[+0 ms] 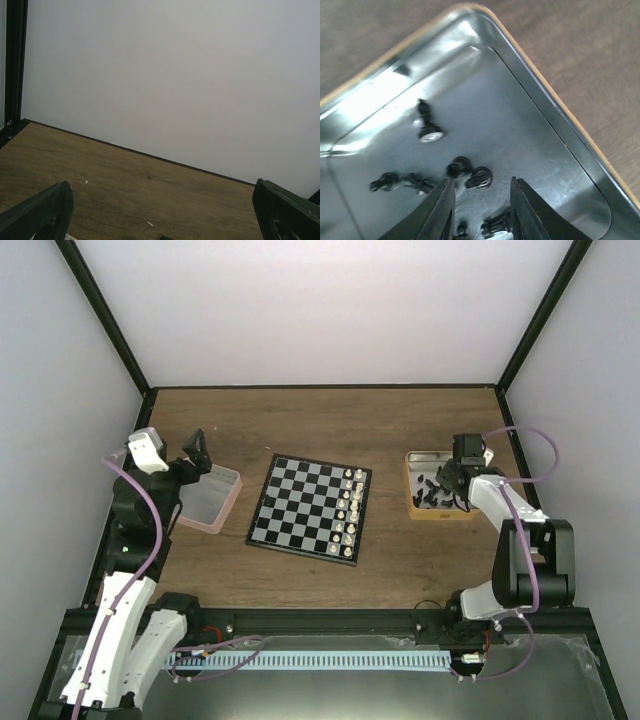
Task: Set up the chess pieces on the board
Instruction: Pick up the chess piece from the storage box.
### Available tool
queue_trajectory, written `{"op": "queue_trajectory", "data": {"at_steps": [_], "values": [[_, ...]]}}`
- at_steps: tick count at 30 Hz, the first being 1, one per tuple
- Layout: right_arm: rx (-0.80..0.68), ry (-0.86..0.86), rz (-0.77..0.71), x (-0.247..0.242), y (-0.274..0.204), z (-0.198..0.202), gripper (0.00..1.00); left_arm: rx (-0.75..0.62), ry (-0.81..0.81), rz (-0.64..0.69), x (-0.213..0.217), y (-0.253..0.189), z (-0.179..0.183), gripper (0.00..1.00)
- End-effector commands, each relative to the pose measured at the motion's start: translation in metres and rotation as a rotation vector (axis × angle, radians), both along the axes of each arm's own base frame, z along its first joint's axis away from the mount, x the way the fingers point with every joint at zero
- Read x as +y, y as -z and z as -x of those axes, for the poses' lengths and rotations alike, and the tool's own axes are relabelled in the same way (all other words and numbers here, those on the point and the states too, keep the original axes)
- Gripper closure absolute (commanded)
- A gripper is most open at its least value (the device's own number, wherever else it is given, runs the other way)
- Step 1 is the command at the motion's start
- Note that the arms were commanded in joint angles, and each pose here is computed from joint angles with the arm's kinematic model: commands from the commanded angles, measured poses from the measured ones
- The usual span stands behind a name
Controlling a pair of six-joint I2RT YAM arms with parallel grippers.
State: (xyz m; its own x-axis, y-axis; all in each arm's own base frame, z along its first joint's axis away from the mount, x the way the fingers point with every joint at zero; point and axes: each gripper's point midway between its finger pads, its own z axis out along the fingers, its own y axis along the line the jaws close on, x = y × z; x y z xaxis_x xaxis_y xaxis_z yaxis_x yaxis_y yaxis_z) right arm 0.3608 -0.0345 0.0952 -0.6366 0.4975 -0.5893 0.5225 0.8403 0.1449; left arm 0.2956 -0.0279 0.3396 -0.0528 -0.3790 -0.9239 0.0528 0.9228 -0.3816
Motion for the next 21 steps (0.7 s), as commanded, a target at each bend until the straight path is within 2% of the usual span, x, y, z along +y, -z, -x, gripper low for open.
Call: {"op": "queue_trajectory", "data": {"at_steps": [1, 5, 13, 21], "values": [[0.012, 0.021, -0.038, -0.007, 0.015, -0.006, 0.71, -0.033, -0.004, 0.0, 0.002, -0.01, 0.002, 0.0], [0.035, 0.024, -0.06, -0.006, 0.027, -0.008, 0.81, -0.034, -0.003, 0.001, 0.002, -0.011, 0.002, 0.0], [0.062, 0.026, -0.052, -0.008, 0.042, -0.01, 0.75, -0.038, -0.008, 0.0, 0.003, -0.012, 0.003, 0.0], [0.092, 0.028, -0.039, -0.01, 0.053, -0.011, 0.78, -0.036, -0.009, 0.0, 0.003, -0.011, 0.003, 0.0]]}}
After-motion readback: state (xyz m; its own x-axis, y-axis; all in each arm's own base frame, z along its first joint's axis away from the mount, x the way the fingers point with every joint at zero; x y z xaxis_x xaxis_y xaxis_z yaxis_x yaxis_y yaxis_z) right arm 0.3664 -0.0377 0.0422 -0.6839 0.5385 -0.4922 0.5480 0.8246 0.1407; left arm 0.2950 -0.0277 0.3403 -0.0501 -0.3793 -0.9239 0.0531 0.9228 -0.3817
